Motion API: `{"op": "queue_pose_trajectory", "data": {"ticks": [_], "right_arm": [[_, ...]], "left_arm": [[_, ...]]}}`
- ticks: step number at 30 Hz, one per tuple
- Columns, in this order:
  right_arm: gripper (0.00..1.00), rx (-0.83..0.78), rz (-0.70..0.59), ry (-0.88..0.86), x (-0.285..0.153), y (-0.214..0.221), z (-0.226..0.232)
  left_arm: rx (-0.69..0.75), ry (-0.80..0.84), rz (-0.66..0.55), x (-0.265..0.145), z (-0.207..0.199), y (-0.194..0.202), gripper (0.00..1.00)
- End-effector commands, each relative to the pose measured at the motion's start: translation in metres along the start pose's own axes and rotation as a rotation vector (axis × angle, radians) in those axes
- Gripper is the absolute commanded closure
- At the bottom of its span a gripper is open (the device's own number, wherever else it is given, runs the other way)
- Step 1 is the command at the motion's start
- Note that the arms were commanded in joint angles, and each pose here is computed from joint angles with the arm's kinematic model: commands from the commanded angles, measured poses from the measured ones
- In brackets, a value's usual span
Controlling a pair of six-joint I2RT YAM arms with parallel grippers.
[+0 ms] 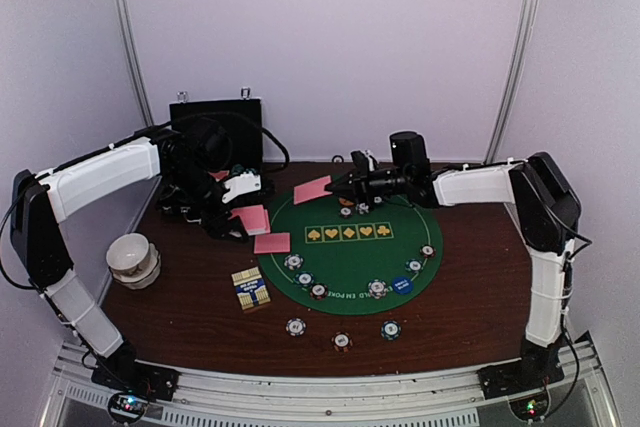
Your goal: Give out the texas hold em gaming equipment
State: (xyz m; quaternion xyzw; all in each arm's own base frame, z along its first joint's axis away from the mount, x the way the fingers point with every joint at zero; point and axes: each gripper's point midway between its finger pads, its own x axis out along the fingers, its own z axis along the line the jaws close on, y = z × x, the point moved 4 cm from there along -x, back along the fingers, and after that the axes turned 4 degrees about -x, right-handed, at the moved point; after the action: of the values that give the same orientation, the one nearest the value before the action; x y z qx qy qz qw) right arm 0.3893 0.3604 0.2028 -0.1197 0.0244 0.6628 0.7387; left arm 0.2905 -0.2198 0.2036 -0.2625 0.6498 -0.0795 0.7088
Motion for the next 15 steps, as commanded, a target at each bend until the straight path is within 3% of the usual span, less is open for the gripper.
{"op": "queue_pose_trajectory", "data": {"ticks": [1,8,15], "right_arm": [[1.0,-0.065,-0.074,0.124,-0.036,-0.035,-0.009],[1.0,-0.125,-0.095,0.351,-0.051,-0.077,-0.048],[1.0,-0.12,-0.091,0.381,-0.034,-0.101,-0.067]], "left_arm": [[0.029,-0.035,-0.043,-0.013,0.003,-0.008,1.0],[0.029,-0.035,-0.041,-0.015,0.002,-0.008,1.0],[0.028,-0.033,-0.042,-0.017,0.001,-0.008,1.0]]}}
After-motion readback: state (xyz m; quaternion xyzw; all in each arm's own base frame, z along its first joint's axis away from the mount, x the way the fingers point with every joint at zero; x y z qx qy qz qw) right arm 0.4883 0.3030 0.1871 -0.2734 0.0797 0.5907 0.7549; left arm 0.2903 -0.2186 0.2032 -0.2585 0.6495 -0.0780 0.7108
